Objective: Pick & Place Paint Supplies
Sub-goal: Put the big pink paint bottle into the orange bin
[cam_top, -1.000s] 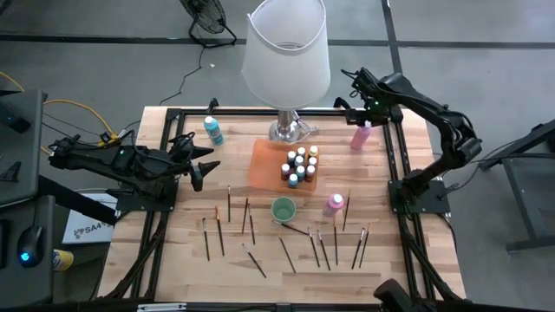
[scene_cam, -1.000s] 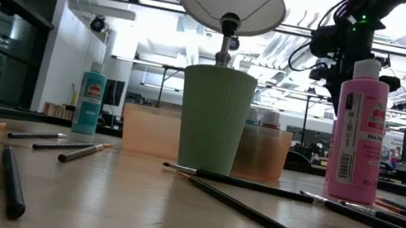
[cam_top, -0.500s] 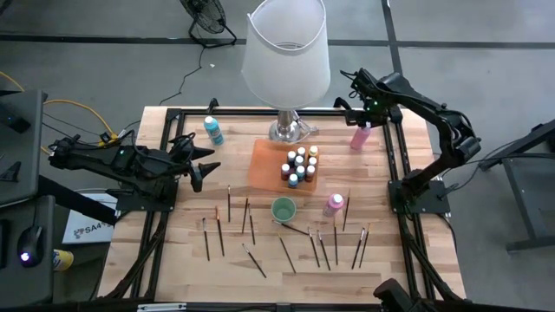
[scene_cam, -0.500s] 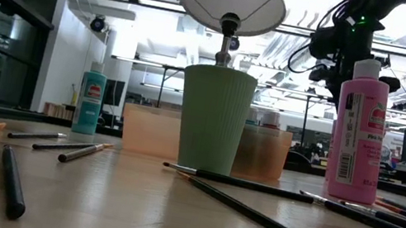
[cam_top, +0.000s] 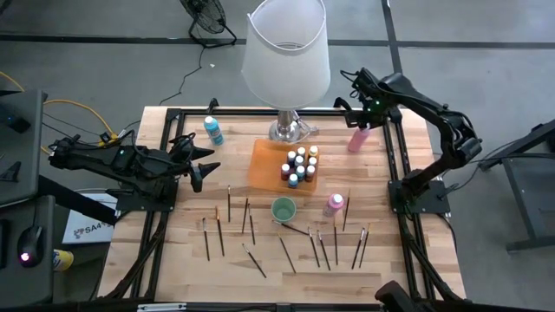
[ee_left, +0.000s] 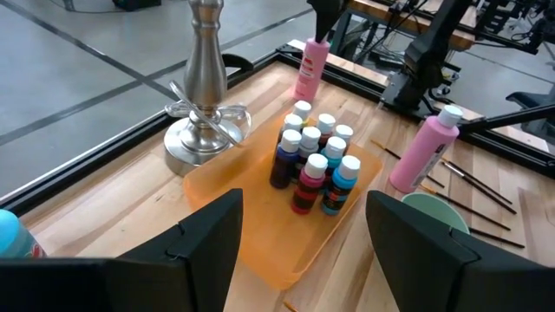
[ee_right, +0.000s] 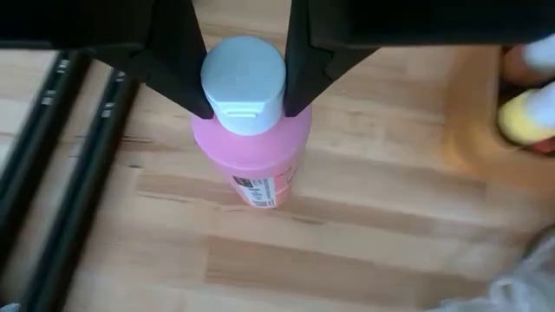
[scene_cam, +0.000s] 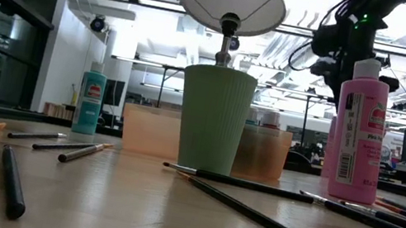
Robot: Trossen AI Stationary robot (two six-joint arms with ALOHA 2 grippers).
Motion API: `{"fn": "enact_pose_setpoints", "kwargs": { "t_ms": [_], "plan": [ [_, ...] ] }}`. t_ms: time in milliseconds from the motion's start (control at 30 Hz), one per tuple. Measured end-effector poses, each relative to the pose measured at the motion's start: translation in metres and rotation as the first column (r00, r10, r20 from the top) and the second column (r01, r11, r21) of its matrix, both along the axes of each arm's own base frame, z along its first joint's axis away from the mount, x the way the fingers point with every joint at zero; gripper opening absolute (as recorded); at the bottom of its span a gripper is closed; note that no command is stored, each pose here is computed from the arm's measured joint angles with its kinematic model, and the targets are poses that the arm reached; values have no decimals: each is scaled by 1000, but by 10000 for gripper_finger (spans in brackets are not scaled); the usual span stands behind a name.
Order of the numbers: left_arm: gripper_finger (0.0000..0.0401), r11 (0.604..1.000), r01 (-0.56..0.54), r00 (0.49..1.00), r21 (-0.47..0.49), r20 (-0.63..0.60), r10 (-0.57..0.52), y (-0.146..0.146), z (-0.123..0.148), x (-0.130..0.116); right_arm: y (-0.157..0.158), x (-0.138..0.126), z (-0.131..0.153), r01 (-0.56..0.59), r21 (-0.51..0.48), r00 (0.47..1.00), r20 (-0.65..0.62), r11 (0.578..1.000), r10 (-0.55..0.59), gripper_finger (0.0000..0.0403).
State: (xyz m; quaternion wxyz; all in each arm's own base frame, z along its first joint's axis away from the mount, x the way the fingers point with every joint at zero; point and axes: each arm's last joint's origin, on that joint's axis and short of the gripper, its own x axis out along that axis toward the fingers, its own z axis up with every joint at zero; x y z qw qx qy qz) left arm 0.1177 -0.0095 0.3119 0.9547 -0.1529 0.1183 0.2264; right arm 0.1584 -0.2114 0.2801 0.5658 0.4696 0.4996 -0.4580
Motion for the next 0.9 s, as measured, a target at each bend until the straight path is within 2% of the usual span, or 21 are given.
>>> {"fn": "enact_pose_setpoints", "kwargs": {
  "t_ms": [233, 467, 700, 900],
  "plan": [
    [237, 998, 50, 999, 24, -21, -50, -2, 0, 3, 17, -9, 23, -28, -42, 994, 106, 999, 32, 115],
    [237, 996, 71, 997, 52, -24, -70, -5, 1, 19, 51, -22, 51, -74, -85, 975, 202, 994, 90, 115],
    [237, 984, 105, 993, 143, -64, -97, -10, 25, 40, 85, -31, 78, -134, -131, 946, 277, 982, 166, 115],
    [237, 968, 133, 989, 212, -96, -115, -15, 49, 63, 110, -23, 110, -231, -207, 897, 332, 951, 290, 115]
  ]
}}
